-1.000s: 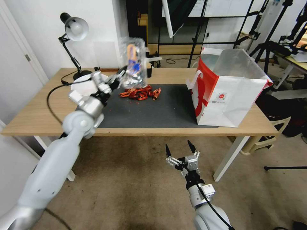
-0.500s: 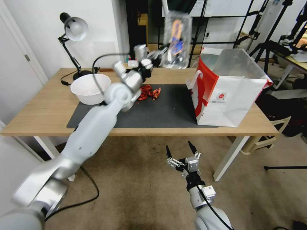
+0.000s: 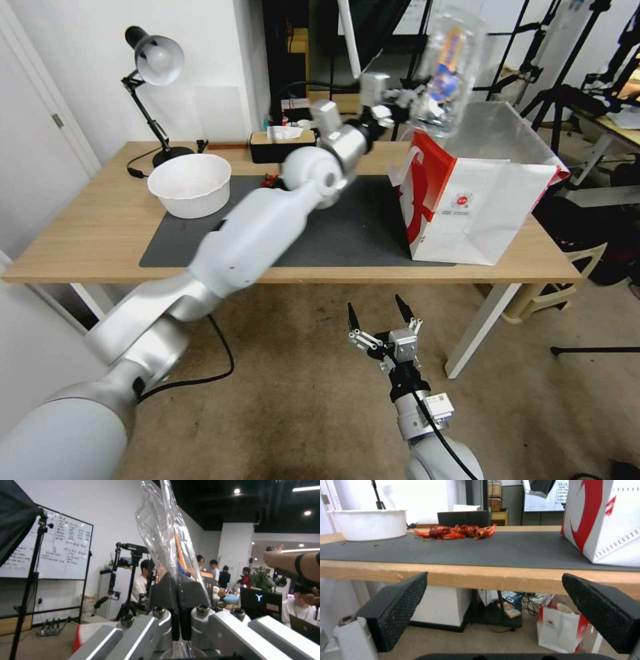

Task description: Close the takeout container lid, then place the container into the takeout bag.

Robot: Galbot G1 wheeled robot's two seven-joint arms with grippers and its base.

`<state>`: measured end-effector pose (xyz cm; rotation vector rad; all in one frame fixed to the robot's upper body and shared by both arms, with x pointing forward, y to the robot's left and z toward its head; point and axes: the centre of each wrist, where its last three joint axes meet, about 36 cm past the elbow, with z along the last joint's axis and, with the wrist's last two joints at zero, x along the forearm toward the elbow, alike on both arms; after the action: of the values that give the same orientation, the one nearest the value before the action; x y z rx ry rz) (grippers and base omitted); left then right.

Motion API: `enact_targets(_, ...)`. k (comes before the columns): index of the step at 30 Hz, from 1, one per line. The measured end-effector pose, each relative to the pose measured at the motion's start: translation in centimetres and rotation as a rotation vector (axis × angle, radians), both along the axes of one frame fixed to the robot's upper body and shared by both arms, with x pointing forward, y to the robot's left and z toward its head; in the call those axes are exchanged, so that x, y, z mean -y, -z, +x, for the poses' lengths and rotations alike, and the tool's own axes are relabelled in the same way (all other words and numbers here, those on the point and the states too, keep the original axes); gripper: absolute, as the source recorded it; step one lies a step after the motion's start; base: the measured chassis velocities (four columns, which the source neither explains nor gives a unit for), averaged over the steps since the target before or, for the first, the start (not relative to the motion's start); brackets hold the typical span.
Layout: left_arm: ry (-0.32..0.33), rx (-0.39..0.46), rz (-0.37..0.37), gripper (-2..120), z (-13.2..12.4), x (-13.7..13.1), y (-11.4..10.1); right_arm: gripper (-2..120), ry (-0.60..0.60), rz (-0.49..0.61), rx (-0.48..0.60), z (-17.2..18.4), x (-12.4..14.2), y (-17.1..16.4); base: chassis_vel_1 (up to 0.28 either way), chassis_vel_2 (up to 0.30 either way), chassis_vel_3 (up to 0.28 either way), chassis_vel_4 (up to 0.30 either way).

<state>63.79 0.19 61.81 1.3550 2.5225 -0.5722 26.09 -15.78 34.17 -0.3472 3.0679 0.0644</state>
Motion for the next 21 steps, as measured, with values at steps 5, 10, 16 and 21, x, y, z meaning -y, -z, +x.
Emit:
enact_targets(5,0.011,0.012,0.005,0,0.0,2.4,-0.4,100,0.006,0.006,-0.006,-0.4,0.0,0.2,0.000,0.000,0.000,0.000)
enact_targets(10,0.016,0.062,0.053,0,-0.3,4.8,0.8,100,0.015,0.006,-0.003,-0.5,0.2,0.2,0.000,0.000,0.000,0.000)
enact_targets(16,0.022,0.148,0.146,5,-0.6,5.6,2.6,100,0.021,0.011,0.000,-0.3,0.2,0.1,0.000,0.000,0.000,0.000)
enact_targets(21,0.013,0.155,0.172,23,-0.2,5.3,3.5,100,0.019,0.033,-0.006,-0.1,0.0,-0.4,0.000,0.000,0.000,0.000)
